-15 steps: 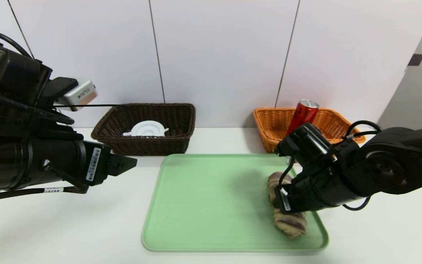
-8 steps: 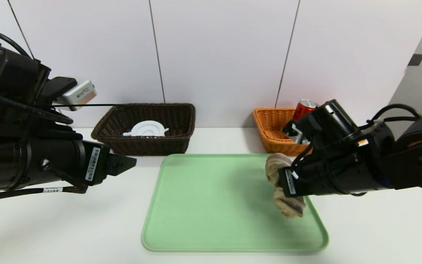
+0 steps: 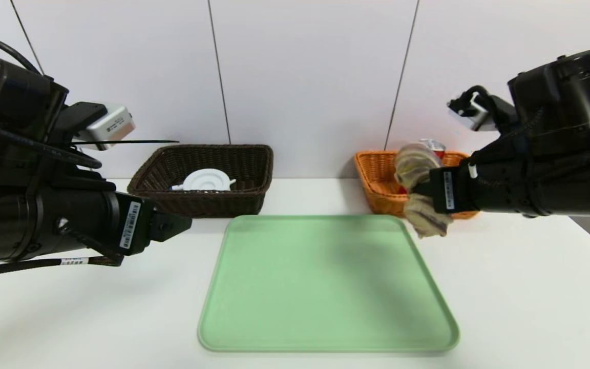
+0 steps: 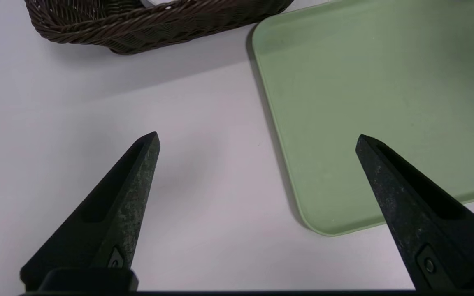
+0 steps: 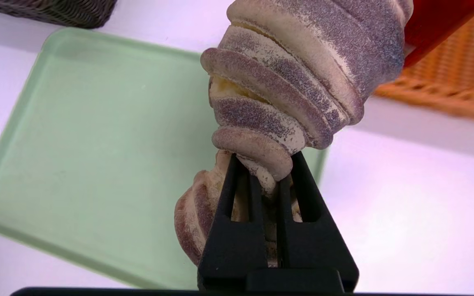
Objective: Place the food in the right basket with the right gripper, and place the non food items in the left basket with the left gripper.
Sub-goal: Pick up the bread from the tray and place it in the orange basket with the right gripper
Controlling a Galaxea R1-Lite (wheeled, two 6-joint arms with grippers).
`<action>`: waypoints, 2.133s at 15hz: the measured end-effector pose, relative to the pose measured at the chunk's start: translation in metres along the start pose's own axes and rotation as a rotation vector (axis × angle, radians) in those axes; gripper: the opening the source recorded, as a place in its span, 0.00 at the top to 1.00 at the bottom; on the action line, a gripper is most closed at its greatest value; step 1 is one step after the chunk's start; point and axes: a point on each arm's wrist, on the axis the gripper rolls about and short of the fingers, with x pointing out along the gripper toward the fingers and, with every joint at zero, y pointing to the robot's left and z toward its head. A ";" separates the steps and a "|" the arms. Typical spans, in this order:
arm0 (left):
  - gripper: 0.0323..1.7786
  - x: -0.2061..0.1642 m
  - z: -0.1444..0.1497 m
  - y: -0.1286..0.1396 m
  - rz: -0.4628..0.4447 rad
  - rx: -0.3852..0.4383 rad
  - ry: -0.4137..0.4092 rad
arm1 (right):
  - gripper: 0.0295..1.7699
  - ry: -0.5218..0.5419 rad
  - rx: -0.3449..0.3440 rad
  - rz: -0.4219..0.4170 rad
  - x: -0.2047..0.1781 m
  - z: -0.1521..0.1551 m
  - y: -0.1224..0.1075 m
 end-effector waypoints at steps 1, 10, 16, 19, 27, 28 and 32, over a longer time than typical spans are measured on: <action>0.05 0.000 0.002 -0.001 -0.004 -0.003 -0.015 | 0.94 -0.021 -0.056 -0.025 -0.004 0.004 -0.006; 0.05 0.004 0.004 -0.002 -0.007 -0.004 -0.028 | 0.94 -0.100 -0.634 -0.268 0.001 0.029 -0.054; 0.05 0.005 0.004 -0.002 -0.006 -0.010 -0.025 | 0.94 -0.165 -0.765 -0.387 0.045 0.040 -0.065; 0.05 0.006 0.004 -0.003 -0.006 -0.009 -0.025 | 0.94 -0.141 -0.738 -0.389 0.054 0.036 -0.075; 0.05 0.010 0.006 -0.004 -0.015 -0.009 -0.036 | 0.94 -0.183 -0.440 -0.453 0.036 0.040 -0.114; 0.05 0.010 0.006 -0.005 -0.015 -0.009 -0.036 | 0.94 -0.186 -0.399 -0.466 0.034 0.039 -0.120; 0.05 0.010 0.006 -0.005 -0.014 -0.007 -0.038 | 0.94 -0.196 -0.256 -0.485 0.034 0.035 -0.133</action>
